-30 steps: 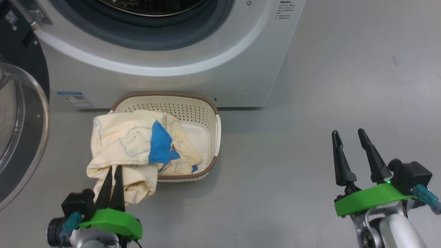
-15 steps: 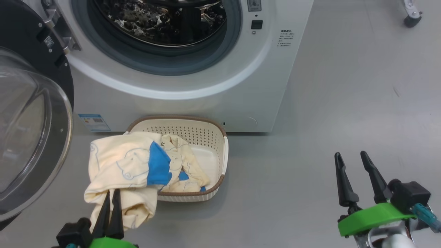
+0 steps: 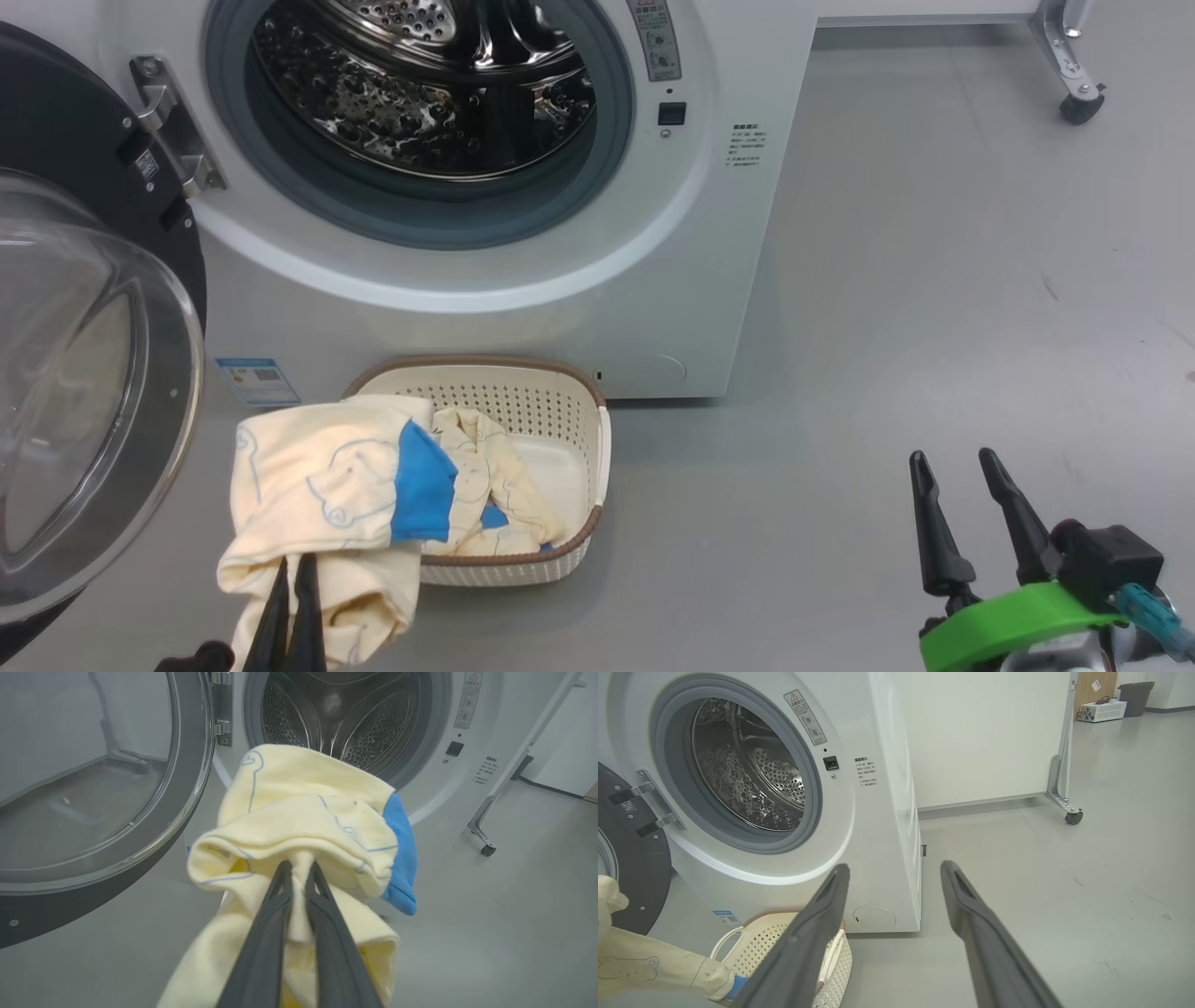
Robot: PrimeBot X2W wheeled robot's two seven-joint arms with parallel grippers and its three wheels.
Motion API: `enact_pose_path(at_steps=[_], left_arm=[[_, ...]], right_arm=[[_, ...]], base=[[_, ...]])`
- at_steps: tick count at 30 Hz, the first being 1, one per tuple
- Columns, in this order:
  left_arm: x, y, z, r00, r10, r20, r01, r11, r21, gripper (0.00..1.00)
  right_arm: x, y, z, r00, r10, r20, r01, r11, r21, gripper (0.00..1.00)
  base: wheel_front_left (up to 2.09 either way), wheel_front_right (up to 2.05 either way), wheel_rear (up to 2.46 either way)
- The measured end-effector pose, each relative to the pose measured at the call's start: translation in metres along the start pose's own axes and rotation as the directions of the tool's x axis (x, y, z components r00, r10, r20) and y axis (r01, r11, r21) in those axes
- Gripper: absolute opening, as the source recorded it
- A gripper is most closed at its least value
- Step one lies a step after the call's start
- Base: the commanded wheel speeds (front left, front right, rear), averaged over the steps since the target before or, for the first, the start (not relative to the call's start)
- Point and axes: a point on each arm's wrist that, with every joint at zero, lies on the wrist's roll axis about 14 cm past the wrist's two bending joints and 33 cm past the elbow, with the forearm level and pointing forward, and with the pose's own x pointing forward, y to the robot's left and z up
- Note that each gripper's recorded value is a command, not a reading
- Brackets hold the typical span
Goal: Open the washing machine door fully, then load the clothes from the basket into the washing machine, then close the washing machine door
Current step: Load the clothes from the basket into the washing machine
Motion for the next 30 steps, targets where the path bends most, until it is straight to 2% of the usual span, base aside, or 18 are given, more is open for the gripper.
enact_pose_path(at_steps=[18,30], left_arm=[[0.008,-0.005,-0.002,1.0,-0.028,-0.007,0.028,1.0,0.015,0.0],[0.077,-0.029,0.018,0.986,-0.157,0.05,0.153,0.985,0.081,0.0]], right_arm=[[0.0,-0.003,-0.006,1.0,-0.013,-0.021,0.013,1.0,0.004,1.0],[0.022,-0.003,-0.016,0.999,-0.017,-0.049,0.019,0.999,0.041,1.0]], base=[[0.0,0.0,0.0],[0.0,0.0,0.0]])
